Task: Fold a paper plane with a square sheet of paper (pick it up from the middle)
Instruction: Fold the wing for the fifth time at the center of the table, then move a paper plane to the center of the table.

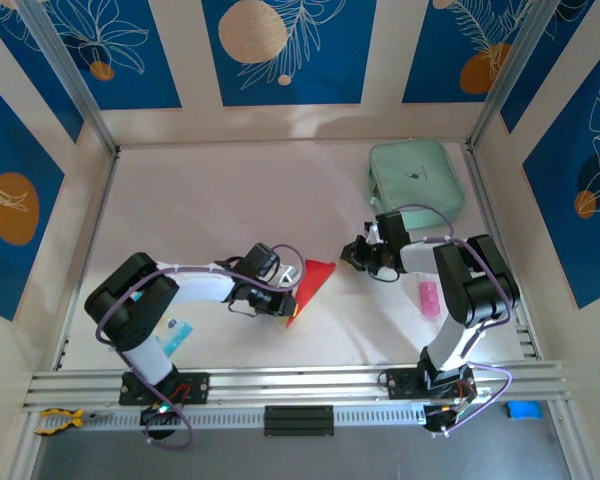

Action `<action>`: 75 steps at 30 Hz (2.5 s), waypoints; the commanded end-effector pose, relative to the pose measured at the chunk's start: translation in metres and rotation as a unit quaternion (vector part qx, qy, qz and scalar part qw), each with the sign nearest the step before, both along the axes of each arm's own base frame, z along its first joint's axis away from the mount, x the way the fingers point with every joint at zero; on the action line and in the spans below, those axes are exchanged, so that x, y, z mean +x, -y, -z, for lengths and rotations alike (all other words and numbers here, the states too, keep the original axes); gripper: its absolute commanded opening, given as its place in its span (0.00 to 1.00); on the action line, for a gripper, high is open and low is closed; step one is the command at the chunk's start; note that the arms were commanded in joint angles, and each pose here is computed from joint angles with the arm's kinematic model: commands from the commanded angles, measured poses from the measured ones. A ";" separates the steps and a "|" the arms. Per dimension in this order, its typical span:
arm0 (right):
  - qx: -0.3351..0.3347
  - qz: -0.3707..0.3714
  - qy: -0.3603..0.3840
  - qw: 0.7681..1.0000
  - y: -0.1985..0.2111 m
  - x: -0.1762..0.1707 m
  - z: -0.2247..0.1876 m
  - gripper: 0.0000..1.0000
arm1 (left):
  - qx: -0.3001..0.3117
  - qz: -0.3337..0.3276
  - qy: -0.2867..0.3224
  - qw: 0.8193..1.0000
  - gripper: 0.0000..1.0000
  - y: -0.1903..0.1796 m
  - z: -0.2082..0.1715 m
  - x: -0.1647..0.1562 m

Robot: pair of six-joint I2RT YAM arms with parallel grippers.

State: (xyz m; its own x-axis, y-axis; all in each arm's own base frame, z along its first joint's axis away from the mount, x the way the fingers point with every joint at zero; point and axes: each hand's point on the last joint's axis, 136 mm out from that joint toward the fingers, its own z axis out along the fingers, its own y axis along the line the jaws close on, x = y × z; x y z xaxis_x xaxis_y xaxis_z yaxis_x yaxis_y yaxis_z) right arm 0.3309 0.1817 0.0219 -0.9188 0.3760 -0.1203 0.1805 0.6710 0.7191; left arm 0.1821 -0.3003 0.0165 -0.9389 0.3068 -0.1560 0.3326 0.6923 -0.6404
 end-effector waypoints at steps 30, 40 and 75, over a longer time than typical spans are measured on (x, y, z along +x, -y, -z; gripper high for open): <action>-0.036 -0.078 -0.063 0.994 -0.051 -0.090 -0.010 0.34 | -0.010 -0.086 0.001 0.996 0.18 -0.004 -0.018 0.038; -0.033 -0.083 -0.068 0.994 -0.055 -0.090 -0.007 0.32 | -0.027 -0.076 -0.013 0.997 0.22 0.004 -0.015 0.040; 0.009 -0.107 -0.086 0.990 -0.074 -0.094 0.004 0.13 | -0.088 -0.038 -0.058 0.994 0.23 0.024 -0.018 0.030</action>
